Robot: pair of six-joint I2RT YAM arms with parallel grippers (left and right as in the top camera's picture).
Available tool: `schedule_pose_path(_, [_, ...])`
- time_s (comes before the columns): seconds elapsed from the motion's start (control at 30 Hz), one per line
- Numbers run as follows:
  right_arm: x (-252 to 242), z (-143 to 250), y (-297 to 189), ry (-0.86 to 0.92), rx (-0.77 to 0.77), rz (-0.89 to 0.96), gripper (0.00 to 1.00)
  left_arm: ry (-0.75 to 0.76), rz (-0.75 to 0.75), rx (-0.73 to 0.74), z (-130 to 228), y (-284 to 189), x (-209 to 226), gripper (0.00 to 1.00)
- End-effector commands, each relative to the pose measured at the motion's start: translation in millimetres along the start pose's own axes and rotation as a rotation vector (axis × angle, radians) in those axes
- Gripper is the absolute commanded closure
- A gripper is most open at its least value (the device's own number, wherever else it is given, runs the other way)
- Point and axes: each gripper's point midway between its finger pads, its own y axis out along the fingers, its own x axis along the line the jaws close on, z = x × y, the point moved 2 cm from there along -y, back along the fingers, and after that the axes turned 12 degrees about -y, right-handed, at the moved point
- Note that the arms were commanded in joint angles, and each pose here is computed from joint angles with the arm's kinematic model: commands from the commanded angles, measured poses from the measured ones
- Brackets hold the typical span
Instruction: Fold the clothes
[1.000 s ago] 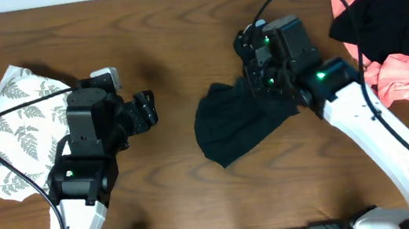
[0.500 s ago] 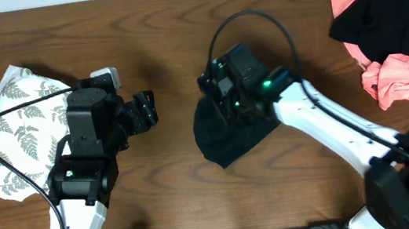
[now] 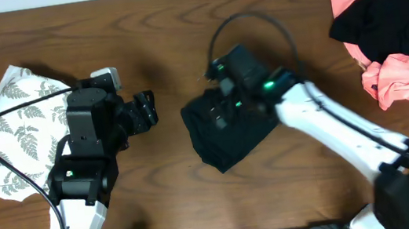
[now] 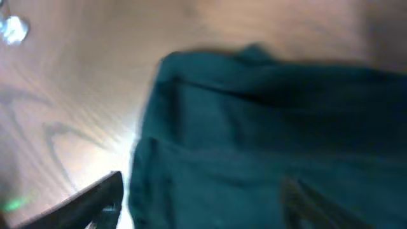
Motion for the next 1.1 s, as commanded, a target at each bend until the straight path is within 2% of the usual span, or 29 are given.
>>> schedule_pose_path(0.0, [-33,-4,-29,0.087,-0.036,0.062,0.47,0.029,-0.006,0.019,5,5,-1,0.25])
schedule_pose_path(0.07, [-43,9,-26,0.117,0.012,0.072,0.54,0.040,-0.007,0.058,14,14,-4,0.26])
schedule_pose_path(0.23, [-46,37,-5,0.122,0.132,0.066,0.66,0.094,0.076,0.242,57,50,-30,0.43])
schedule_pose_path(0.37, [-54,52,16,0.152,0.205,0.071,0.82,0.144,0.097,0.342,90,80,-44,0.59])
schedule_pose_path(0.57, [-82,77,42,0.223,0.318,0.174,0.98,0.195,0.113,0.428,127,109,-55,0.73])
schedule_pose_path(0.8, [-86,90,51,0.249,0.374,0.150,0.99,0.220,0.138,0.440,148,142,-61,0.74])
schedule_pose_path(1.07, [-82,98,49,0.251,0.414,0.145,0.99,0.208,0.109,0.454,169,187,-41,0.74])
